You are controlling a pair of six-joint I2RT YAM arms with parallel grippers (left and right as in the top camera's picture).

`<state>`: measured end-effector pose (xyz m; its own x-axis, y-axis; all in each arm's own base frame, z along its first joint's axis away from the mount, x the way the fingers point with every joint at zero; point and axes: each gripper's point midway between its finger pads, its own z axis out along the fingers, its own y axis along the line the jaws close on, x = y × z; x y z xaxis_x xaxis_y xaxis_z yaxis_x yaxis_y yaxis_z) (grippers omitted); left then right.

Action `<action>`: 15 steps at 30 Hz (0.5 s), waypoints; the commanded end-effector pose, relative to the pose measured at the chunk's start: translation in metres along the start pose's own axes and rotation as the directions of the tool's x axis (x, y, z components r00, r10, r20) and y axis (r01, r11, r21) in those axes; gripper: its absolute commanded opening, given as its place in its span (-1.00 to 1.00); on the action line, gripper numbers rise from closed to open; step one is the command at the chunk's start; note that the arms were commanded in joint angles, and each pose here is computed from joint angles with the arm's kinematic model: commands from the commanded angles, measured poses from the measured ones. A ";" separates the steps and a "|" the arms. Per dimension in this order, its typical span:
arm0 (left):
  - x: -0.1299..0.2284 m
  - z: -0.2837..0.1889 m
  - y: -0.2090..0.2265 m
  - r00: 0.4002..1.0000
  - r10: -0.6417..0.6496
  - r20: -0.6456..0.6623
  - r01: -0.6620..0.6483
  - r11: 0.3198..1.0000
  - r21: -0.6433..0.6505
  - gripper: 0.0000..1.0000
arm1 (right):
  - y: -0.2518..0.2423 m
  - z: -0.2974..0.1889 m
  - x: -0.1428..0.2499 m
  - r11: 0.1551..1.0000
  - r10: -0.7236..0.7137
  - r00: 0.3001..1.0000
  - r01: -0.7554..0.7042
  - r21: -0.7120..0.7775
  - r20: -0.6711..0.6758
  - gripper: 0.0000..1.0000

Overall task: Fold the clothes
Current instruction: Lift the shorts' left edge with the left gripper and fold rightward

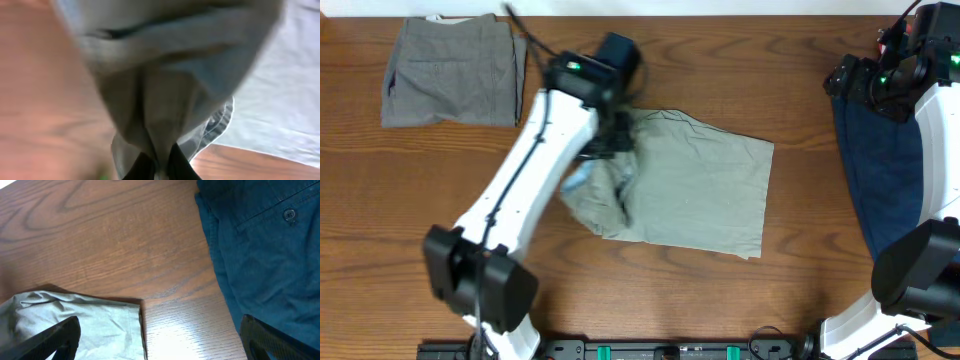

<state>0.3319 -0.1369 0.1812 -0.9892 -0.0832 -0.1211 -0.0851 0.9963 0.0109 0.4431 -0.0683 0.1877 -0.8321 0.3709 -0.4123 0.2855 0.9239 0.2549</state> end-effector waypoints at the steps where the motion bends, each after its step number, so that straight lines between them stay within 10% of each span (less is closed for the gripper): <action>1: -0.003 -0.027 0.025 0.997 0.006 0.075 -0.004 0.999 -0.036 -0.88 | 0.001 -0.003 -0.005 1.000 0.006 1.000 -0.006 0.001 0.014 0.99; 15: 0.007 -0.081 0.079 0.986 -0.014 0.166 0.033 0.993 -0.115 -0.88 | 0.001 -0.003 -0.005 1.000 0.006 1.000 -0.006 0.000 0.015 0.98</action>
<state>0.3072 -0.0683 0.2416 -0.9678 -0.1222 -0.2202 -0.1481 0.9834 0.1050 0.4431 -0.0683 0.1877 -0.8321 0.3709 -0.4123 0.2855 0.9239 0.2549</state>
